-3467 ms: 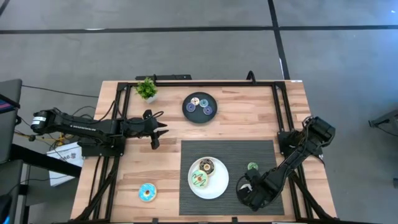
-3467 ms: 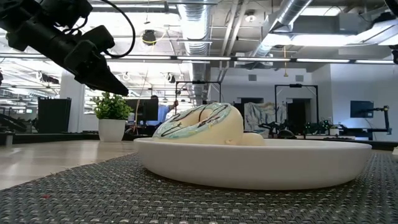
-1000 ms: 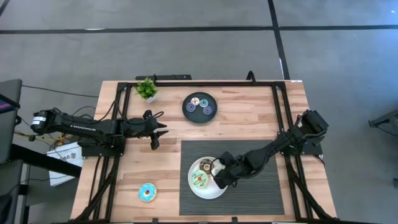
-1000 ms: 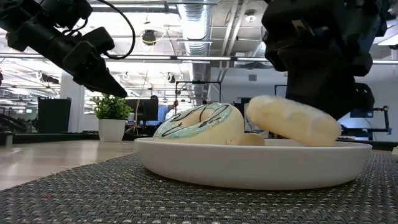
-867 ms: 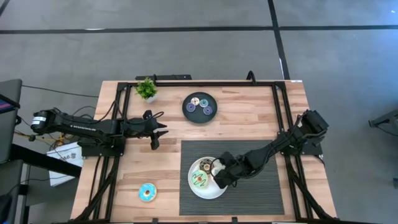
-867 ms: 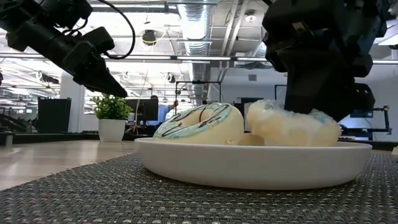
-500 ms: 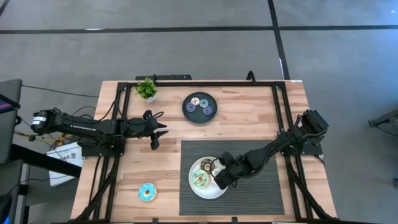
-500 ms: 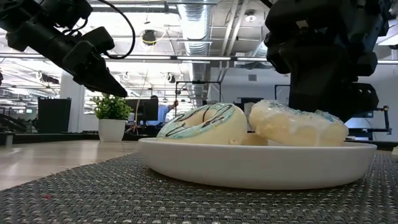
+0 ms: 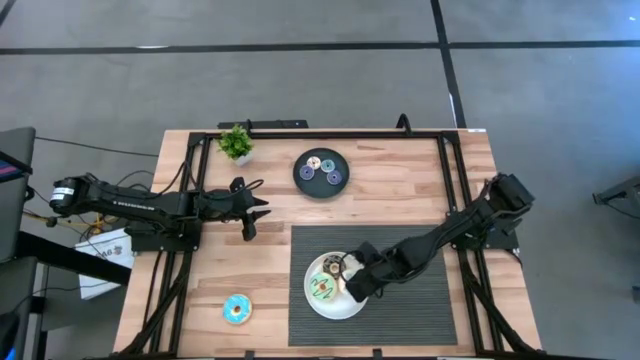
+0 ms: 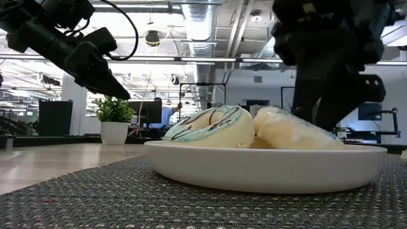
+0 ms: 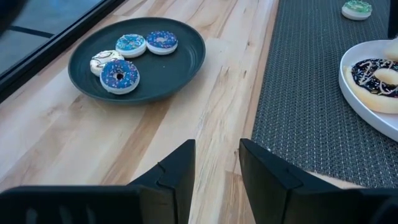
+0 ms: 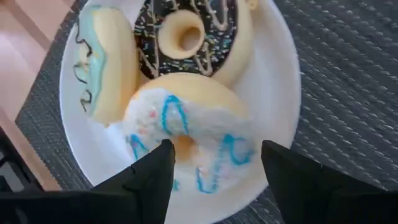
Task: Pick & Place donuts
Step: Put the large white donut on the white plate, then put the large blue donut on the white plate
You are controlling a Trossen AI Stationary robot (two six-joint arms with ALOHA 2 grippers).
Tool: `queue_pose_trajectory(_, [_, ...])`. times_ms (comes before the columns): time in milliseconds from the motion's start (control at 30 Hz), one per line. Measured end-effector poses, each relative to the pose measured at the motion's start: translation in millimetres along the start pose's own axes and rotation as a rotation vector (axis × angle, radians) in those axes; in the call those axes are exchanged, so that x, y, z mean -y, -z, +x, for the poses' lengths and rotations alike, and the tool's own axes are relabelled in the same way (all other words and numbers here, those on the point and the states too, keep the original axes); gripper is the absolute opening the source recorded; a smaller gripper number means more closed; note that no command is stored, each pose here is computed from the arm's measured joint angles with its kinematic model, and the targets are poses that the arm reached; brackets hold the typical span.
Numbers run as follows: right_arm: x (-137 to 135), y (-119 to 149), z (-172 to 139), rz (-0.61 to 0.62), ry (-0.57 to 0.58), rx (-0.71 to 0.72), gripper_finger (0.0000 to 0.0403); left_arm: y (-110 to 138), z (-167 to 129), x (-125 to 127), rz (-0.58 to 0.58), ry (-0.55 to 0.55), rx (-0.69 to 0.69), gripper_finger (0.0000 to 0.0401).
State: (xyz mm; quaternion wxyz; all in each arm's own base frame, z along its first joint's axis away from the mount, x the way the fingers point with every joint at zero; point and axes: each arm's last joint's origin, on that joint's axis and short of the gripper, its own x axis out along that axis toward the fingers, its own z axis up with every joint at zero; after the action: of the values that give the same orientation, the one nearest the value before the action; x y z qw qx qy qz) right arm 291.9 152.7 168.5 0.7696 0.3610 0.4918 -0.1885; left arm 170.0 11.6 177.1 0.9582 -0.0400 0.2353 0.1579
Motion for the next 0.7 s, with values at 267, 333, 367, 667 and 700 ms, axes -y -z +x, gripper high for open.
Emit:
queue_pose_trajectory(267, [3.2, -1.9, -23.9, 0.002, -0.009, -0.020, 0.0231, 0.2, 0.0, 0.0, 0.001, 0.000, -0.002, 0.0118])
queue_pose_trajectory(333, [7.3, 1.9, -31.9, 0.024, 0.023, -0.037, 0.0230, 0.2, 0.0, 0.0, 0.000, 0.000, -0.002, 0.0118])
queue_pose_trajectory(367, [8.2, 2.3, -35.7, 0.040, 0.027, -0.039, 0.0229, 0.2, 0.0, 0.0, 0.001, 0.000, -0.002, 0.0118])
queue_pose_trajectory(667, [40.1, 21.2, -73.1, 0.119, 0.310, -0.099, 0.0211, 0.2, 0.0, 0.0, 0.001, 0.000, -0.002, 0.0118])
queue_pose_trajectory(700, [44.1, 23.4, -76.1, 0.130, 0.353, -0.106, 0.0213, 0.2, 0.0, 0.0, 0.001, 0.000, -0.002, 0.0118])
